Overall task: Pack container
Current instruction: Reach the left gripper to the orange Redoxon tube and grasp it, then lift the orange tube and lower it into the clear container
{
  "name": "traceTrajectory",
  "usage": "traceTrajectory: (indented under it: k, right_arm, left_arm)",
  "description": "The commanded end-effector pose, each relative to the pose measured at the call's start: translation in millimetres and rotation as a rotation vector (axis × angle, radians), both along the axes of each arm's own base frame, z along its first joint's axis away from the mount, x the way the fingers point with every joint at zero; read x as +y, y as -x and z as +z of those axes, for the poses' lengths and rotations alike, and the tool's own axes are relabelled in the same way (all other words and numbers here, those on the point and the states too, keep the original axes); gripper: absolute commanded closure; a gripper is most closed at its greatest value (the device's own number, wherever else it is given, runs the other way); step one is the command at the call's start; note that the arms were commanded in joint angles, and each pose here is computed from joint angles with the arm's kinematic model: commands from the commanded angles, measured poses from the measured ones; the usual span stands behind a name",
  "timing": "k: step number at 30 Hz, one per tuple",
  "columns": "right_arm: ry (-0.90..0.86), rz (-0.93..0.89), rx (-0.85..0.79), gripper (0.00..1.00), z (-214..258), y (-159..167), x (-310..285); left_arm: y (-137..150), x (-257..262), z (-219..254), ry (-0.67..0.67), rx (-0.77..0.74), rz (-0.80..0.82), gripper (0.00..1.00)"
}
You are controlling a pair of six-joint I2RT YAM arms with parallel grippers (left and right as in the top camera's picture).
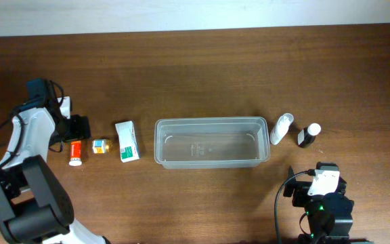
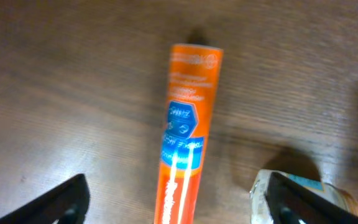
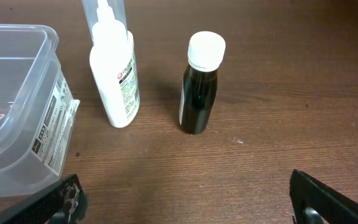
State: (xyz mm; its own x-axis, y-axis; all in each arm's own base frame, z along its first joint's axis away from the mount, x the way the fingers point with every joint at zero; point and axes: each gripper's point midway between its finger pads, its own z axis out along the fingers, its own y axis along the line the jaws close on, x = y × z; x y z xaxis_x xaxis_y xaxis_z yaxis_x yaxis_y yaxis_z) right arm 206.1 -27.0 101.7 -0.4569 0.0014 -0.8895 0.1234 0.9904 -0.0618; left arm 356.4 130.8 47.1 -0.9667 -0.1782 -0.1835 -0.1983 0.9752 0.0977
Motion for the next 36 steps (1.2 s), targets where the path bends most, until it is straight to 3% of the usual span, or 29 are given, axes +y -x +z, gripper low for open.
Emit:
traceTrajectory:
  k: [1,5,16,22,27,32,36]
  right_arm:
    - [-0.010,-0.014,-0.003,0.02,-1.6,0.0,-1.8]
    - [-0.010,-0.014,-0.003,0.02,-1.7,0.0,-1.7]
    - [-0.010,-0.014,-0.003,0.02,-1.7,0.0,-1.7]
    - [-0.010,-0.014,-0.003,0.02,-1.6,0.0,-1.8]
    - [-0.010,-0.014,-0.003,0.02,-1.6,0.0,-1.8]
    - [-0.010,-0.014,-0.003,0.02,-1.7,0.0,-1.7]
    - [-0.010,-0.014,-0.003,0.02,-1.7,0.0,-1.7]
  left_arm:
    - [-4.0,-8.6,-15.1,0.045,0.021,-0.094,0.20]
    - [-5.2,-6.0,-26.9,0.041,0.038,-0.091,0.35]
    - [-5.7,-5.5,-45.8,0.050,0.065,-0.090,0.40]
    - [-6.8,-2.0,-45.4,0.030,0.063,-0.088,0.67]
    - [-6.5,0.8,-45.0,0.017,0.066,-0.084,0.82]
    - [-16.9,4.5,-17.9,0.009,0.054,-0.084,0.83]
    - [-36.5,-2.3,31.7,0.020,0.014,-0.108,0.92]
